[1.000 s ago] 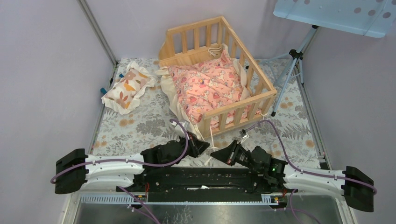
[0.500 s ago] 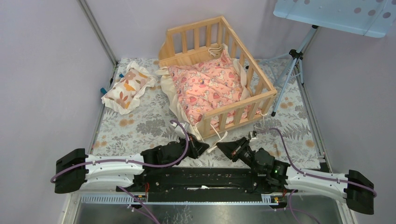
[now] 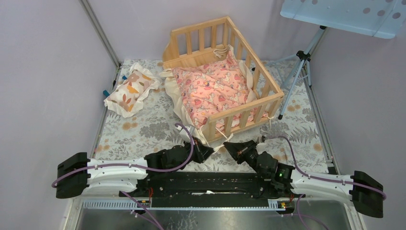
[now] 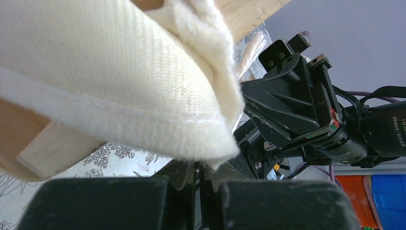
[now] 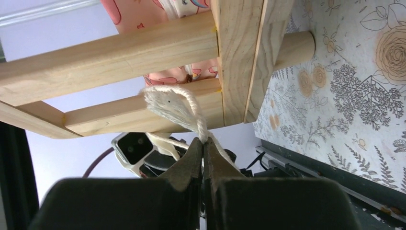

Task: Set up the pet bed
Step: Tie the ropes to the bed frame.

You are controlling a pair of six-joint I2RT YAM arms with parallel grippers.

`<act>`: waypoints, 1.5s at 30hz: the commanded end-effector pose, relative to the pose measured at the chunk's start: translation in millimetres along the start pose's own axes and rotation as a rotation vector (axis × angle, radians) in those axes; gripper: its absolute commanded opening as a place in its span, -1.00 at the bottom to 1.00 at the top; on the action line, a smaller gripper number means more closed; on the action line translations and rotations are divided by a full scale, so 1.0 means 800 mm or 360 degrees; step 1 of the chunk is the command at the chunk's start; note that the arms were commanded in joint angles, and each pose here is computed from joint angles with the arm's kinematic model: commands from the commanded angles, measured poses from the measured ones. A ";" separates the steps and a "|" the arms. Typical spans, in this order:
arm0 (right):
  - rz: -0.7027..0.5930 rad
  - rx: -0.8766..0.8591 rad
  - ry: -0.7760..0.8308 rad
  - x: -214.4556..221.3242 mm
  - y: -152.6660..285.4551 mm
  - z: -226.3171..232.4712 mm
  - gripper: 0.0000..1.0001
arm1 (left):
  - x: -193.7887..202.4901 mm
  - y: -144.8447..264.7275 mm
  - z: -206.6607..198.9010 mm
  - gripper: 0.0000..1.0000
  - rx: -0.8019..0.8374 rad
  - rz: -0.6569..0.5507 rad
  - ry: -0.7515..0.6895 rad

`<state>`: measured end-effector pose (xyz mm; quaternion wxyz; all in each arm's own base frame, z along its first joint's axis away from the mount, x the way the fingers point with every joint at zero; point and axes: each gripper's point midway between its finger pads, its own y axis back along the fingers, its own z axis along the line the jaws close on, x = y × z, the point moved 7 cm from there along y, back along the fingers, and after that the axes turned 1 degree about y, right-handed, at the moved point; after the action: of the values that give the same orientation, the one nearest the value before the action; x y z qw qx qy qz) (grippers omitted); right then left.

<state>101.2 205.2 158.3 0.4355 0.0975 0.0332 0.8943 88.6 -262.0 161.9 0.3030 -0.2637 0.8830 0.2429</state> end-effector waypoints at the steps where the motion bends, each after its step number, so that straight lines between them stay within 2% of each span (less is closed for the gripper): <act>1: -0.0126 -0.0091 -0.0135 -0.006 -0.004 0.029 -1.00 | -0.004 0.001 -0.016 -1.00 0.0046 0.0024 -0.0029; 12: -0.0178 0.0006 -0.0102 -0.004 -0.011 0.031 -1.00 | -0.010 -0.002 -0.030 -1.00 0.0084 0.0029 -0.0021; 25: -0.0194 0.0213 0.0243 -0.005 -0.010 0.012 -1.00 | -0.026 -0.004 -0.044 -1.00 0.0104 -0.0056 0.0005; 29: -0.0181 0.0247 0.0417 -0.005 -0.010 0.005 -1.00 | -0.027 -0.002 -0.045 -1.00 0.0096 -0.0042 0.0004; 35: -0.0123 0.0382 0.0836 -0.011 -0.004 -0.020 -1.00 | -0.031 0.007 -0.044 -1.00 0.0096 -0.0060 0.0042; 40: -0.0016 0.0440 0.1181 -0.011 -0.007 -0.040 -1.00 | -0.053 0.019 -0.073 -1.00 0.0225 -0.0096 0.0107; 45: 0.0138 0.0399 0.1386 0.000 -0.016 -0.057 -1.00 | -0.087 0.029 -0.109 -1.00 0.0340 -0.0196 0.0126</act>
<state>102.4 201.7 107.3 0.3743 -0.1570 0.3250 0.8542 86.4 -268.9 217.8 0.3005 -0.2695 0.8935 0.1969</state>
